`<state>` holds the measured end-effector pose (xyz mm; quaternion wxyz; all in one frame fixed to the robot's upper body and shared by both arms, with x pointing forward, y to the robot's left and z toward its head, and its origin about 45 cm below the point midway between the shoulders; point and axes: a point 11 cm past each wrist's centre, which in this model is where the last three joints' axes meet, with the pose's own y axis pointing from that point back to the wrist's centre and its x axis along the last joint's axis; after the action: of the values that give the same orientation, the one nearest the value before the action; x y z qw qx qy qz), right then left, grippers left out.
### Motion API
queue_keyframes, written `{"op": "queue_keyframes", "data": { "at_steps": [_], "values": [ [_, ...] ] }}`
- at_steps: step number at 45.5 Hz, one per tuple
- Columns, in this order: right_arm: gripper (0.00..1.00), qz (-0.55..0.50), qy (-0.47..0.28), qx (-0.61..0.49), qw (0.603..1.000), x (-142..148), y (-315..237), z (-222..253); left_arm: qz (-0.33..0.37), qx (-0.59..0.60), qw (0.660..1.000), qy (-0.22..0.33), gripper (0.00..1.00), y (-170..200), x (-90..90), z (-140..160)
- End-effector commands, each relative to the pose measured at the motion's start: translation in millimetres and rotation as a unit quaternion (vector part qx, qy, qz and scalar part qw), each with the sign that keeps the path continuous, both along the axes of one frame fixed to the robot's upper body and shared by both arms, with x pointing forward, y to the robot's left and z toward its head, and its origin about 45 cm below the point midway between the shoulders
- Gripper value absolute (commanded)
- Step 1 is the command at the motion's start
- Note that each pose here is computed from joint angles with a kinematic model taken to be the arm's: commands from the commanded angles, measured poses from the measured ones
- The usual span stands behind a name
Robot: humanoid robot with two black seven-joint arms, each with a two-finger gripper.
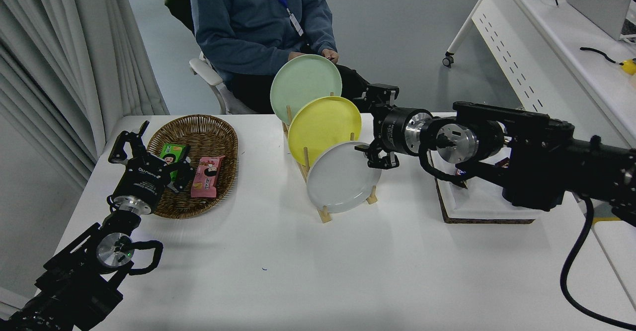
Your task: Place the plate on the table
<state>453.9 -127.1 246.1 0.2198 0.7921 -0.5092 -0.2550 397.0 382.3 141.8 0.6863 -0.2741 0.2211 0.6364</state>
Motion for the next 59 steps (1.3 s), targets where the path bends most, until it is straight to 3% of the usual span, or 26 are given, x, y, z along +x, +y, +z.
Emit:
{"op": "queue_keyframes", "data": {
  "at_steps": [1,34,43,47,50,59],
  "values": [
    [1.00,0.004,0.040,-0.023,0.999,-5,14,-10,0.000,0.000,1.000,0.000,1.00,0,0.0,0],
    [0.98,0.020,0.001,-0.052,0.998,12,26,-16,0.000,0.000,1.000,0.000,1.00,0,0.0,0],
    [0.81,0.035,0.004,-0.036,0.999,13,27,-19,0.000,0.000,1.000,0.000,1.00,0,0.0,0],
    [0.61,0.030,0.003,-0.033,0.999,15,26,-17,0.001,0.000,1.000,0.000,1.00,0,-0.1,0],
    [0.53,0.034,0.003,-0.032,0.999,14,27,-17,0.000,0.000,1.000,0.000,1.00,0,0.0,0],
    [0.52,0.024,0.012,-0.029,0.999,12,24,-24,0.000,0.000,1.000,0.000,1.00,0,0.0,0]
  ]
}}
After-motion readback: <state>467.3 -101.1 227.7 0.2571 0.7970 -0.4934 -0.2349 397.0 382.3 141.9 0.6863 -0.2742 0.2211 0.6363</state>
